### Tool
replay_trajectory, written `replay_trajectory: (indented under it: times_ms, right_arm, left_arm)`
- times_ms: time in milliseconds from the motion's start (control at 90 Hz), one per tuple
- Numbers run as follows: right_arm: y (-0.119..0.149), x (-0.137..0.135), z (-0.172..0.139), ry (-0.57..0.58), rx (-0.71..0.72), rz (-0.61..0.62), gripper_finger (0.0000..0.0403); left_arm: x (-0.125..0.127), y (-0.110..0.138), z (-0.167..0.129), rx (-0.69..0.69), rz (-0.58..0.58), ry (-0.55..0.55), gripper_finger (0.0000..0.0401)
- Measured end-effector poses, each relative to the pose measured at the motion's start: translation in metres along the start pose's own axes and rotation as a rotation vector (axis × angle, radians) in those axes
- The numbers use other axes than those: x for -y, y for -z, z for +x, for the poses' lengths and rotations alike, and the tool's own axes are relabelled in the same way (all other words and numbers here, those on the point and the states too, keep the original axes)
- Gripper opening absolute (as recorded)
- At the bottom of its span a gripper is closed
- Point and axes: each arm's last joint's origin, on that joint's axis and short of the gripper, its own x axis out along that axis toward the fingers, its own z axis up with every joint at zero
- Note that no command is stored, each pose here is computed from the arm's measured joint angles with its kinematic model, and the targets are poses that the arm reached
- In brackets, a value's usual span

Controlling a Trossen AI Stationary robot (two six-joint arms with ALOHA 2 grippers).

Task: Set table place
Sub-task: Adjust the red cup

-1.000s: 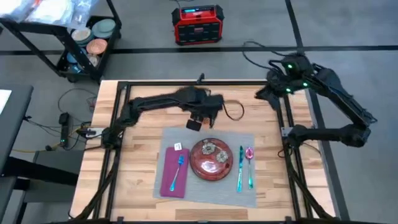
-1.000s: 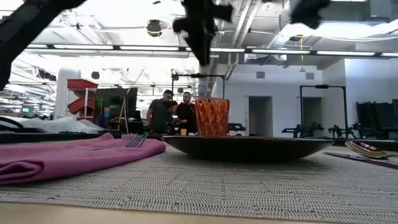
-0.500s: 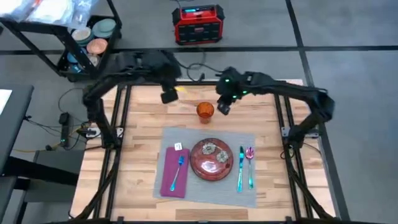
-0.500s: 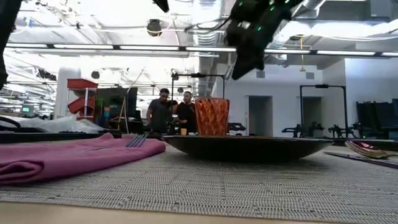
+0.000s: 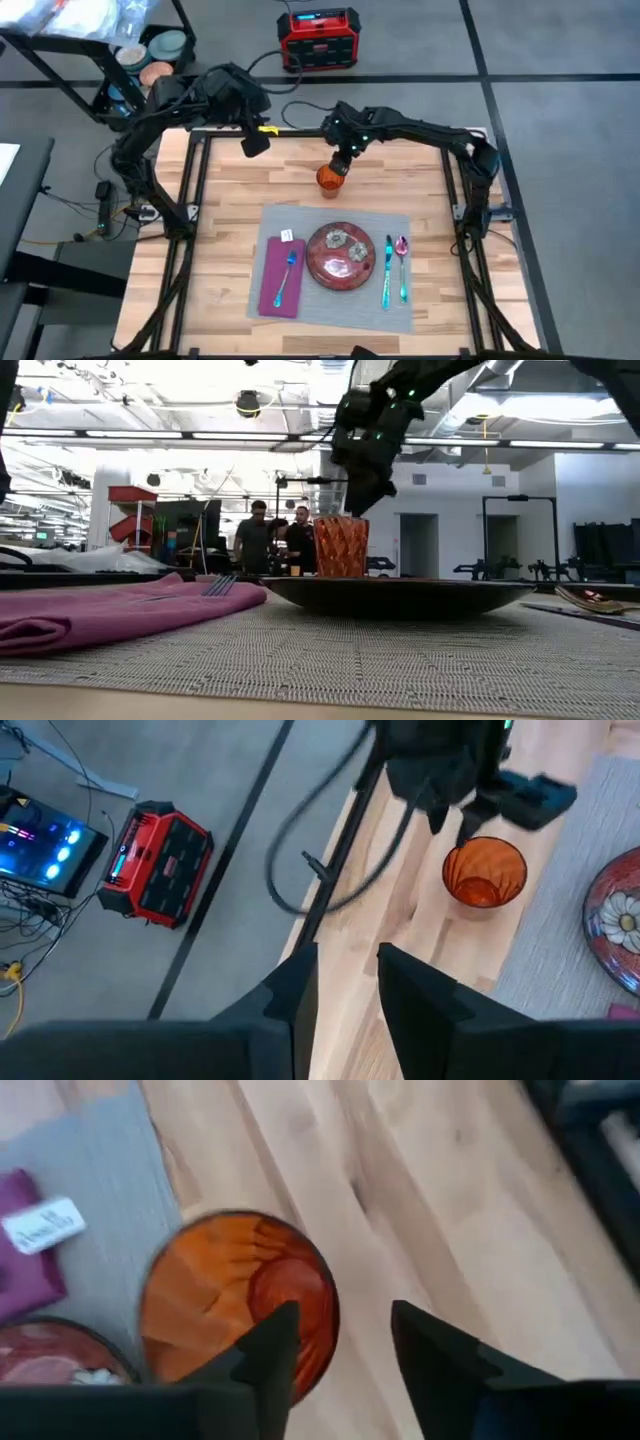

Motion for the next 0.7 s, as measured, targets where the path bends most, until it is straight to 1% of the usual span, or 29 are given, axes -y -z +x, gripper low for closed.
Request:
replay_trajectory:
  times_ms: [122, 222, 267, 311, 444, 478, 578, 644, 700]
  right_arm:
    - [0.002, 0.001, 0.014, -0.014, -0.052, 0.003, 0.0168]
    - [0.007, 0.001, 0.027, -0.013, -0.119, 0.001, 0.0160]
    - [0.009, 0.001, 0.029, -0.012, -0.141, 0.003, 0.0147]
    - [0.012, 0.001, 0.030, -0.001, -0.155, 0.003, 0.0125]
    - [0.016, 0.002, 0.031, 0.009, -0.176, -0.010, 0.0031]
    - [0.018, 0.002, 0.030, 0.007, -0.196, -0.016, 0.0016]
    - [0.023, 0.002, 0.028, 0.027, -0.247, -0.013, 0.0010]
    - [0.030, 0.003, 0.025, 0.067, -0.325, -0.010, 0.0005]
    - [0.035, 0.002, 0.023, 0.122, -0.384, -0.029, 0.0004]
  left_arm:
    - [0.000, 0.000, 0.000, 0.000, 0.022, 0.000, 0.0089]
    - [0.000, 0.000, 0.000, 0.000, 0.032, 0.000, 0.0089]
    - [0.000, 0.000, 0.000, 0.000, 0.039, 0.000, 0.0089]
    - [0.000, 0.000, 0.000, 0.000, 0.046, 0.000, 0.0089]
    - [-0.001, 0.000, 0.000, -0.001, 0.069, -0.003, 0.0089]
    - [-0.001, 0.000, 0.001, -0.003, 0.071, -0.003, 0.0089]
    - [-0.005, 0.001, 0.002, -0.008, 0.061, -0.012, 0.0089]
    - [-0.007, 0.001, 0.002, -0.012, 0.044, -0.018, 0.0089]
    - [-0.008, 0.002, 0.003, -0.014, 0.029, -0.021, 0.0089]
